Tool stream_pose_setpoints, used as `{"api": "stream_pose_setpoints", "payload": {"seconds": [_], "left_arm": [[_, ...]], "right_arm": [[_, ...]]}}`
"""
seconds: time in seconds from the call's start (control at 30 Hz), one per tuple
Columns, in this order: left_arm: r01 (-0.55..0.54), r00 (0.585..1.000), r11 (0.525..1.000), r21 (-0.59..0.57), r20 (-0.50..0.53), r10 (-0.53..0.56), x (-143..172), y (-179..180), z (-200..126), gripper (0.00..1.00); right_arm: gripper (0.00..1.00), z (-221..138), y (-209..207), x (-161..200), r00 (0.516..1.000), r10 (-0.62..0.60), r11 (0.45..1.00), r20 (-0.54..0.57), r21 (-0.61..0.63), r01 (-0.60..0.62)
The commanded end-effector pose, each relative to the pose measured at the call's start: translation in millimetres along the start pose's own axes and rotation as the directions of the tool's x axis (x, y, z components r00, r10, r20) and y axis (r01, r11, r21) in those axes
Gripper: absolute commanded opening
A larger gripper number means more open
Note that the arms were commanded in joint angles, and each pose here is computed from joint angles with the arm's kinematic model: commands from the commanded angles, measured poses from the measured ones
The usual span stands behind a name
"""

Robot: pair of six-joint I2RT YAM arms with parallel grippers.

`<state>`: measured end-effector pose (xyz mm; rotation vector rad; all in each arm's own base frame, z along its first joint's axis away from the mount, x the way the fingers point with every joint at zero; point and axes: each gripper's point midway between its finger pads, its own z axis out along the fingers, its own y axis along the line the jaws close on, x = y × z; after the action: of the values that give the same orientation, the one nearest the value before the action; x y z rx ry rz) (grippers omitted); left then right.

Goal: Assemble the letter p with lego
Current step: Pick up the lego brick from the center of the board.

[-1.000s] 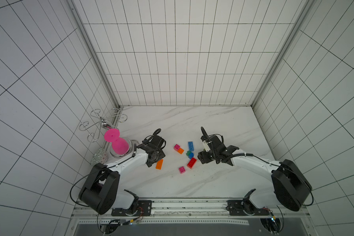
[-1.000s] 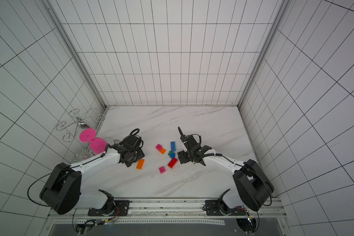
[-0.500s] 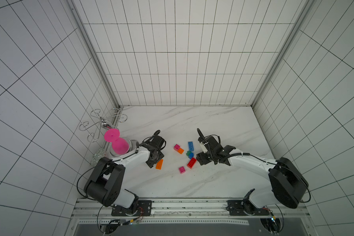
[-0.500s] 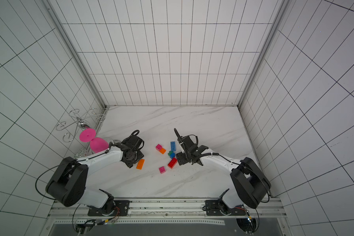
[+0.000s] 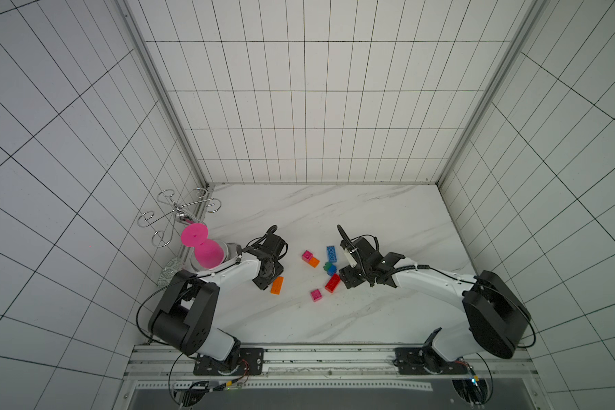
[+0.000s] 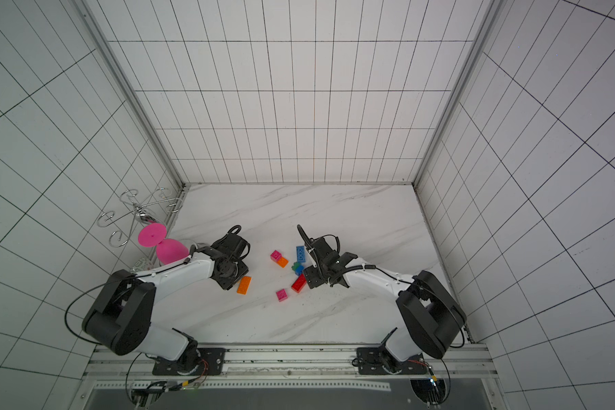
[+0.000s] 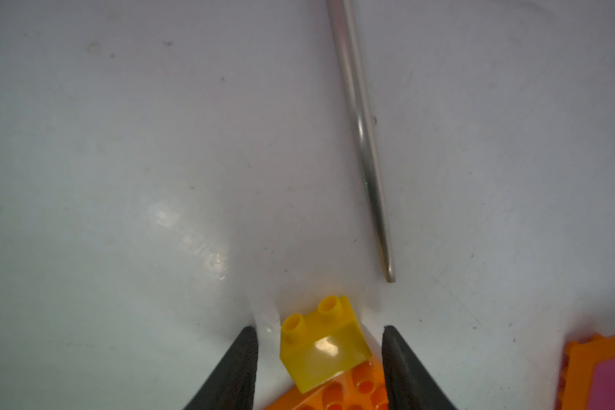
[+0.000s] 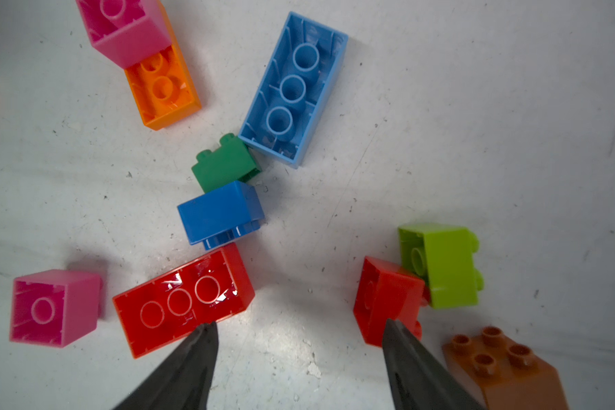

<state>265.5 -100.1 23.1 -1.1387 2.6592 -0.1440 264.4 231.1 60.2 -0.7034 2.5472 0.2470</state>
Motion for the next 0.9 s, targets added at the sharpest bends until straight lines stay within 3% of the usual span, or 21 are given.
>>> {"api": "stream_pose_setpoints", "payload": {"seconds": [0.0,0.3,0.5,0.67,0.87], "left_arm": [[0.028,1.000,0.999,-0.017,0.003,-0.028,-2.1,1.1,2.6,0.48],[0.031,1.000,0.999,-0.011,-0.006,-0.031,0.1,2.3,0.3,0.32],[0.031,1.000,0.999,0.021,-0.005,-0.031,0.1,0.5,-8.4,0.25],[0.024,1.000,0.996,0.080,-0.001,-0.024,-2.6,-7.6,-29.3,0.23],[0.026,1.000,0.978,0.206,0.002,-0.027,-5.0,-20.6,-66.7,0.22]], "right_arm": [[0.77,-4.8,3.2,-13.8,0.999,-0.030,0.999,0.013,0.013,0.030],[0.78,-4.3,4.9,-13.7,0.999,-0.041,0.999,0.009,0.018,0.040],[0.87,-6.7,4.5,-14.4,0.999,-0.035,0.999,0.018,0.022,0.035],[0.99,-15.2,6.3,-18.4,0.997,-0.020,1.000,0.073,0.002,0.020],[0.98,-37.5,14.7,-28.1,0.984,0.013,0.998,0.179,-0.069,0.000]]}}
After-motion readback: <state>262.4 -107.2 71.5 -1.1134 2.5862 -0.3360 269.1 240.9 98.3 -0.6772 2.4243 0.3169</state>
